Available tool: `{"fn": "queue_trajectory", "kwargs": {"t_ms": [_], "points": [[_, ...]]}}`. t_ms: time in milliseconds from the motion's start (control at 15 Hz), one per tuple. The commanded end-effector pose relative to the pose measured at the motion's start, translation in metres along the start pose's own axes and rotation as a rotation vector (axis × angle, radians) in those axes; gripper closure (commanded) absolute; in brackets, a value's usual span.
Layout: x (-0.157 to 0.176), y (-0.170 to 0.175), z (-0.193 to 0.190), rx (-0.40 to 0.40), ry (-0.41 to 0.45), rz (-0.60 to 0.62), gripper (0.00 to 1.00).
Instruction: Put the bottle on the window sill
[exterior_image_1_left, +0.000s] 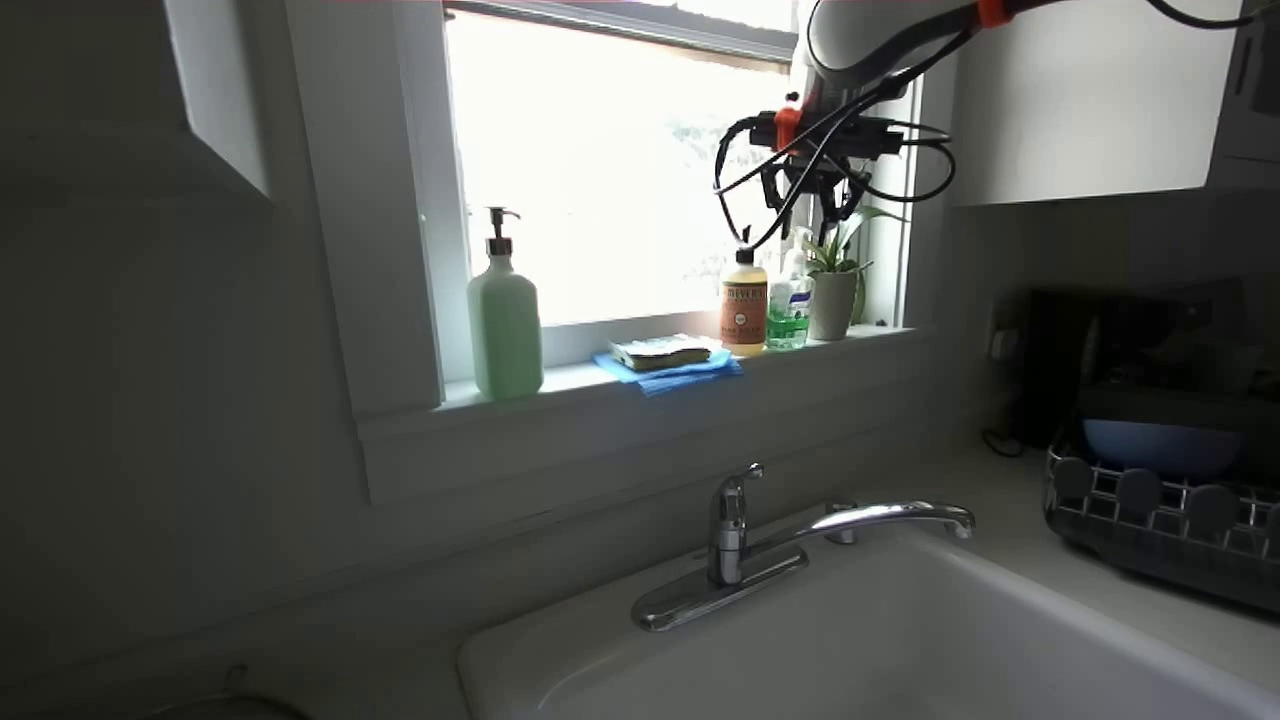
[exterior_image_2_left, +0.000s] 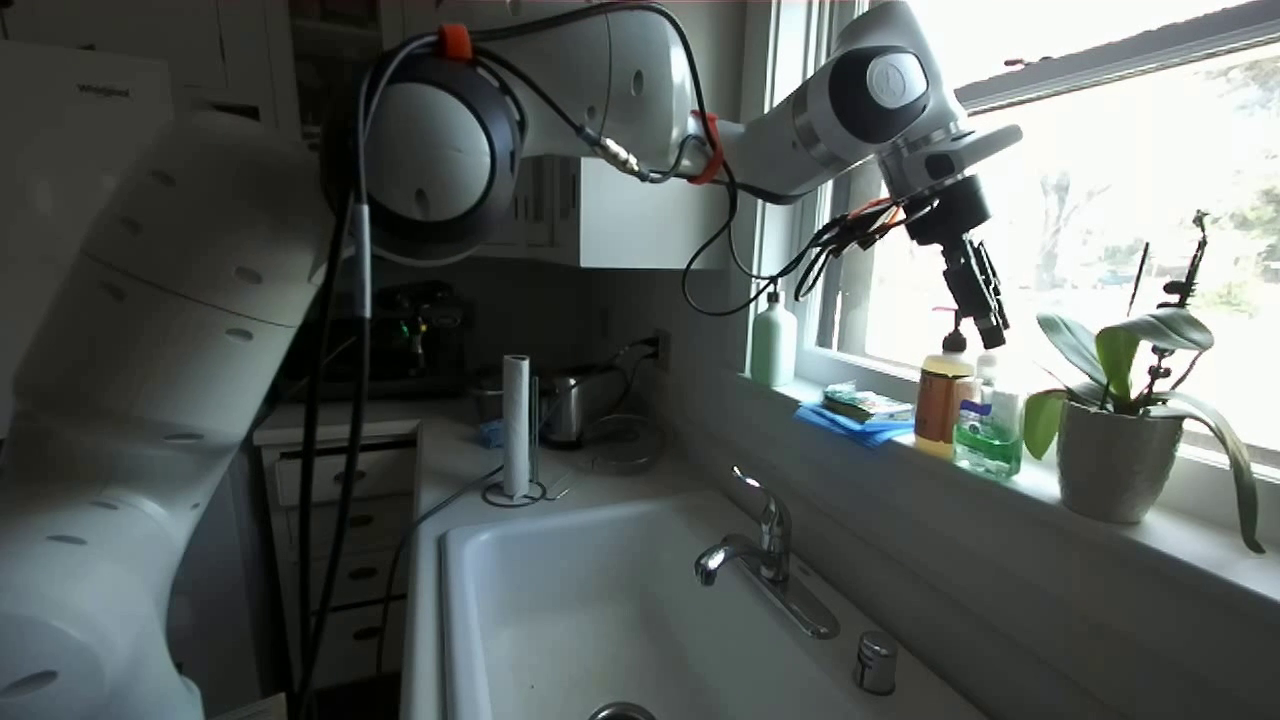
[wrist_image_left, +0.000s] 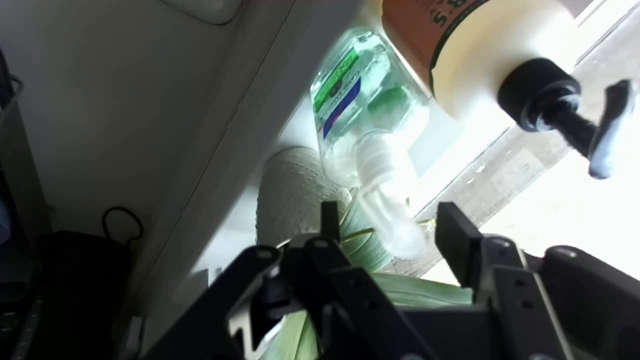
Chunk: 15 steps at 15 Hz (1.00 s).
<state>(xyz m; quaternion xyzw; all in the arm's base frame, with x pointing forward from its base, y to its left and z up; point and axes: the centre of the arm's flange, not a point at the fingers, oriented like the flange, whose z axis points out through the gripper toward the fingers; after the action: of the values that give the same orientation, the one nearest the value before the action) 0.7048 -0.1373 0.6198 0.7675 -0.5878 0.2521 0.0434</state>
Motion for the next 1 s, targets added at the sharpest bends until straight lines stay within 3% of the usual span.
{"fn": "queue_trajectory", "kwargs": {"t_ms": [0,200,933], "points": [[0.008,-0.021,-0.002,-0.009,0.032,0.018,0.15],[0.009,-0.024,-0.001,0.0,0.04,0.02,0.0],[0.016,-0.017,-0.029,0.052,0.027,-0.035,0.0]]}}
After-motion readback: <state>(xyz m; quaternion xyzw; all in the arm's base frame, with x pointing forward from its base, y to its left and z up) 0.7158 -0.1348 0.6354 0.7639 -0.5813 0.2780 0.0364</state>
